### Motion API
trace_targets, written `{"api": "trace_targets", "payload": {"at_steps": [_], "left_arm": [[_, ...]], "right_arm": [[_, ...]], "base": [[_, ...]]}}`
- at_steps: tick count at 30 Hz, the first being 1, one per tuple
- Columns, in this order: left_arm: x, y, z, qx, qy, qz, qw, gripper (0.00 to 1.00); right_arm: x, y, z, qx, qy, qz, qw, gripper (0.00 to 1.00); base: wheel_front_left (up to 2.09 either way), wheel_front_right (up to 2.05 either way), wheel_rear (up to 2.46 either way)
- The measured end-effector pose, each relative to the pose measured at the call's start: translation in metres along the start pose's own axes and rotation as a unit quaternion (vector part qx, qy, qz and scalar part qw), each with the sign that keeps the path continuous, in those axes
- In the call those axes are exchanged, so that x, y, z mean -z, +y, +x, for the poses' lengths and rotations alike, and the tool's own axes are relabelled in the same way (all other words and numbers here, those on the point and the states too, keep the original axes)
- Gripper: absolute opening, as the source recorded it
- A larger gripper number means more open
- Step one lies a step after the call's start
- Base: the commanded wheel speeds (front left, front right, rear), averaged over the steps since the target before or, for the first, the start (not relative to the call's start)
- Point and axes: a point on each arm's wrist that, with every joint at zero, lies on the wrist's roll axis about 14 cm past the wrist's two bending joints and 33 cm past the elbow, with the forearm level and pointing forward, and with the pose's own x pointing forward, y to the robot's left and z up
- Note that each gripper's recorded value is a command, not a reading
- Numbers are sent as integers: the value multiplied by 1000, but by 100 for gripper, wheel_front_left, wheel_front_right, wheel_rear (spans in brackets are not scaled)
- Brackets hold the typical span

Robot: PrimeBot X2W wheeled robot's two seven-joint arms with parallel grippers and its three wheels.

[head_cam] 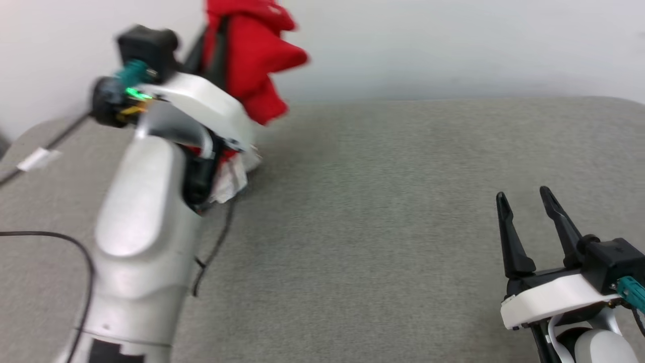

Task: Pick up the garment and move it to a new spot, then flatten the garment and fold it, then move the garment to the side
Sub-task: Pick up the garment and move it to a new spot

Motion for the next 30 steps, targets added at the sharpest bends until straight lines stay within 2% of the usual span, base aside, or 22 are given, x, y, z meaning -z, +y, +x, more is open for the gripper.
{"api": "trace_targets", "payload": {"at_steps": [4, 8, 10, 14, 17, 21, 22, 23, 24, 25, 27, 30], "left_arm": [[13, -76, 3, 87, 3, -44, 995, 0], [27, -141, -4, 166, 15, -79, 983, 0], [49, -166, -15, 199, 43, -94, 975, 0], [109, -206, -55, 245, 130, -128, 952, 0], [152, -230, -90, 269, 197, -136, 933, 0], [190, -243, -127, 286, 258, -133, 913, 0], [195, -245, -134, 289, 268, -131, 910, 13], [199, -246, -140, 291, 275, -129, 907, 31], [202, -247, -145, 294, 281, -126, 905, 56], [203, -247, -149, 296, 282, -124, 904, 100], [198, -248, -150, 296, 270, -126, 907, 100], [174, -246, -140, 287, 220, -141, 922, 100]], "right_arm": [[-3, -20, -16, 32, 2, -2, 999, 100], [-5, -37, -27, 60, 4, -3, 998, 100], [-4, -44, -30, 71, 6, -1, 997, 100], [5, -51, -32, 82, 19, 3, 996, 100], [13, -53, -31, 86, 28, 8, 996, 100], [21, -53, -28, 85, 36, 13, 996, 100], [22, -53, -27, 85, 38, 13, 996, 100], [23, -52, -27, 84, 38, 14, 996, 100], [23, -52, -26, 83, 38, 14, 996, 100], [24, -51, -26, 81, 37, 15, 996, 100], [21, -49, -24, 78, 32, 15, 996, 100], [17, -47, -22, 74, 26, 14, 997, 100]], "base": [[0, 0, 0], [0, 0, 0], [0, 0, 0], [0, 0, 0], [0, 0, 0], [0, 0, 0], [0, 0, 0], [0, 0, 0], [0, 0, 0], [0, 0, 0], [0, 0, 0], [0, 0, 0]]}}
